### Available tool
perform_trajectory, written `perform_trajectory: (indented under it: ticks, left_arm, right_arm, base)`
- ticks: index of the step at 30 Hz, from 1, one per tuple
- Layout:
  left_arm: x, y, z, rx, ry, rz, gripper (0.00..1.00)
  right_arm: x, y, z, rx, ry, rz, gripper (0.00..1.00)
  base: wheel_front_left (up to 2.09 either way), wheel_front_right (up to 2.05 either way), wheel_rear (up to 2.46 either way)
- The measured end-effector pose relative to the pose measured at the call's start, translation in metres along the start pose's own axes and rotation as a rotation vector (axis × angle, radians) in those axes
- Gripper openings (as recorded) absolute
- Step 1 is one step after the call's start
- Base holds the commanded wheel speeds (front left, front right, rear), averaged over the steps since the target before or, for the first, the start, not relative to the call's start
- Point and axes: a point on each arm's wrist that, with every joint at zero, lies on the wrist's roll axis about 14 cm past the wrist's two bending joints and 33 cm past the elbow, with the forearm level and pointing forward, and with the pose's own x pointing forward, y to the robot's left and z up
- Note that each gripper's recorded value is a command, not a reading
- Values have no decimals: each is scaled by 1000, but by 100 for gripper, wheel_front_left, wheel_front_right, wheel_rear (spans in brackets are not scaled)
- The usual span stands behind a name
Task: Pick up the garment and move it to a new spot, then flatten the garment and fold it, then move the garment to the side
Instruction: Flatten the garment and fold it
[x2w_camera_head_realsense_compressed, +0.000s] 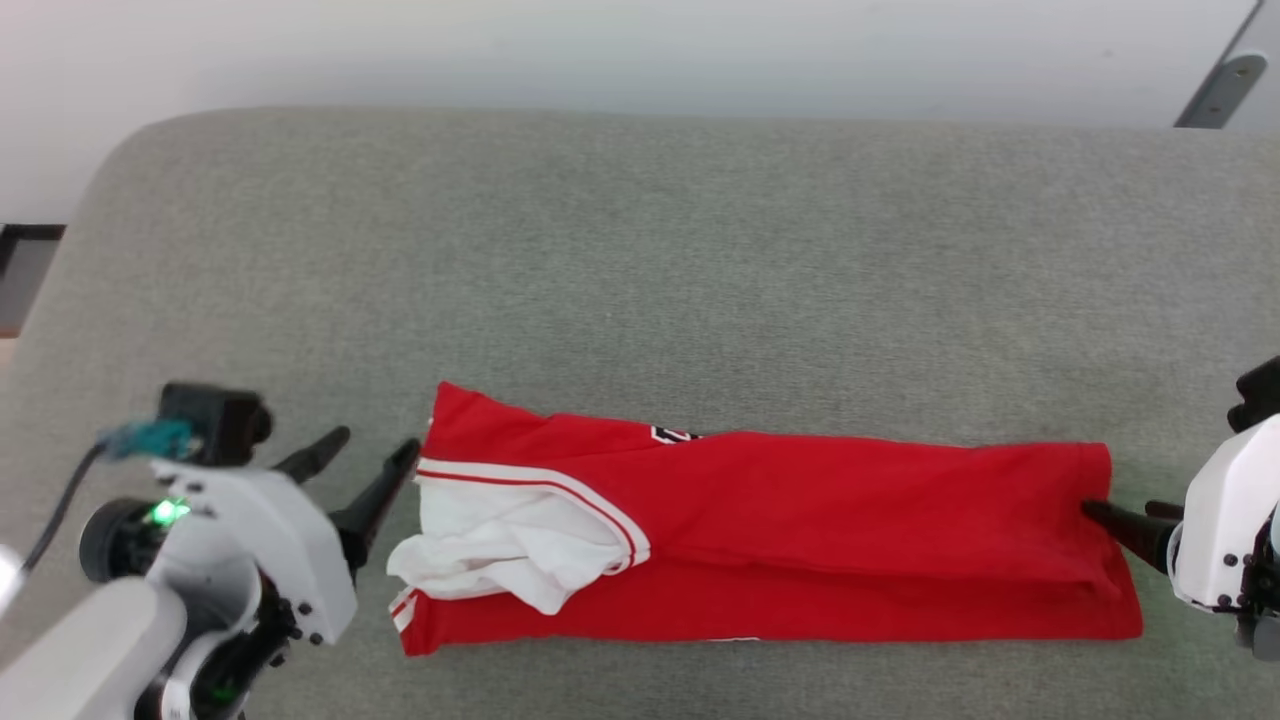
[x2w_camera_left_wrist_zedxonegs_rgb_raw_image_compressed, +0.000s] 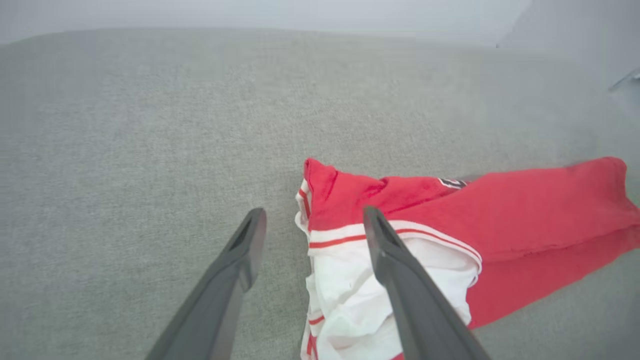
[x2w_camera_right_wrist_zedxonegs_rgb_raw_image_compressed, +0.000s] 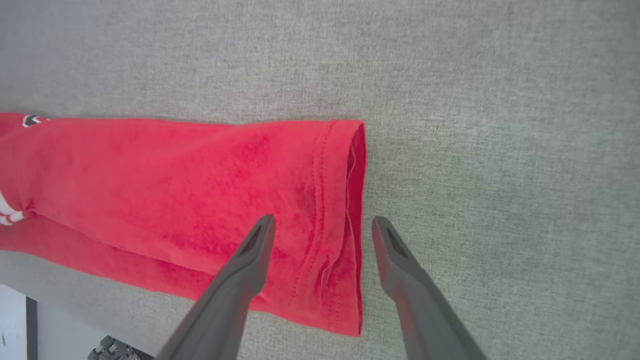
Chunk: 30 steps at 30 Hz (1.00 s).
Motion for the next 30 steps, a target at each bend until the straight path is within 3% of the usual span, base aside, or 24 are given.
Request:
perform_trajectory:
  ticks: [10,20,21,22,23,30]
  left_arm:
    - [-40,35,9,-10,-317,177,100]
    - [-87,76,-3,-60,-448,405,100]
    - [-90,79,-4,-73,-455,418,100]
    - [-94,81,-5,-81,-465,435,100]
    - [-97,83,-5,-78,-474,444,100]
    - [-112,87,-4,-103,-549,481,100]
  right_arm:
    - [24,2,-16,49,120,16,100]
    - [50,12,-28,54,224,35,100]
    - [51,13,-28,52,233,36,82]
    - [53,13,-29,53,242,35,38]
    - [54,14,-30,51,252,36,0]
    - [54,15,-25,42,254,36,0]
  base:
    - [0,0,0]
    - [0,0,0]
    - [0,0,0]
    - [0,0,0]
    - [0,0,0]
    - [0,0,0]
